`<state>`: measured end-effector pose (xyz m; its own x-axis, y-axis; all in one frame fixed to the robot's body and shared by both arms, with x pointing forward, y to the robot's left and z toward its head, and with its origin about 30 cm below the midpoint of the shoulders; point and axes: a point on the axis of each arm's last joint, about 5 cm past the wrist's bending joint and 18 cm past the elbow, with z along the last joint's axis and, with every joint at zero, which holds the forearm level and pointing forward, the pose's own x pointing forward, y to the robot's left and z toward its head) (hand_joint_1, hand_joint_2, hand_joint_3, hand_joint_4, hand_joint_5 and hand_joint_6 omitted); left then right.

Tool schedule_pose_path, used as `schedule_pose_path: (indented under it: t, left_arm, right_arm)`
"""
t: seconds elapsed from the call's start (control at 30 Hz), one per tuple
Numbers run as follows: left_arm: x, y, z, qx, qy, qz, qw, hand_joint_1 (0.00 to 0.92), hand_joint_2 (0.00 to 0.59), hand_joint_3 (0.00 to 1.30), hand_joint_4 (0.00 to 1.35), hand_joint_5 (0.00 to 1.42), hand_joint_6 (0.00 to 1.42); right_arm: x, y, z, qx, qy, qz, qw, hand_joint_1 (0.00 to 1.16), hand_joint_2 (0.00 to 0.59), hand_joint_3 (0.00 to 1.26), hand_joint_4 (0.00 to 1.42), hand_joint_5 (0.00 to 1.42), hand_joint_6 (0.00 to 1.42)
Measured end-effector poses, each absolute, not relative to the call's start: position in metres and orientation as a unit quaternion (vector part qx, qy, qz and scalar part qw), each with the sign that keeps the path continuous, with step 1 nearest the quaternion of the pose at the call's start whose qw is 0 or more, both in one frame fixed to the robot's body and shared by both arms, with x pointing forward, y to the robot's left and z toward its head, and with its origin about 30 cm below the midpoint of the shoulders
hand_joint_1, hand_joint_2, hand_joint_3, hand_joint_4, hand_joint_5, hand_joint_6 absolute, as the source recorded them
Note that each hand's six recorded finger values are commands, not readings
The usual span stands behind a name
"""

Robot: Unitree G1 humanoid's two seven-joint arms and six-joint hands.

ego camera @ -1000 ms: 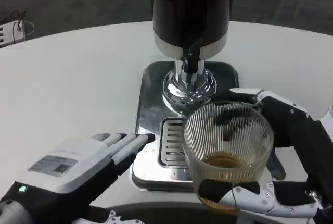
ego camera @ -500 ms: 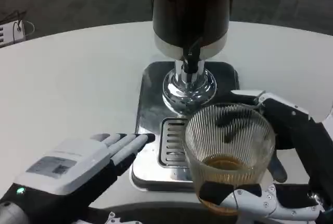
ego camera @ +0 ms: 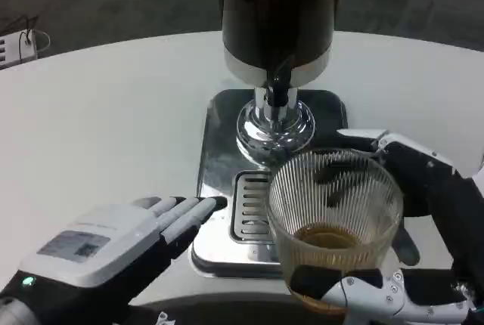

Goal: Grasp the cup under the faucet to collect the drink, then remove the cup.

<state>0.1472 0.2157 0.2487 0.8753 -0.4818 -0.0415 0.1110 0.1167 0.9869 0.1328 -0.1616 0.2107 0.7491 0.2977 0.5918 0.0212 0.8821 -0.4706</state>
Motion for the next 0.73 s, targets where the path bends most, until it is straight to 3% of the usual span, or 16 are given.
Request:
schedule_pose_path:
  t: [0.73]
  left_arm:
    - [0.1476,0.2162,0.2488,0.631,-0.142,-0.200,0.736,0.000,0.047,0.00,0.00,0.00,0.00]
  right_arm:
    - [0.1324,-0.1619,0.2102,-0.230,-0.344,0.075,0.907,0.90,0.245,0.98,1.18,1.37,1.42]
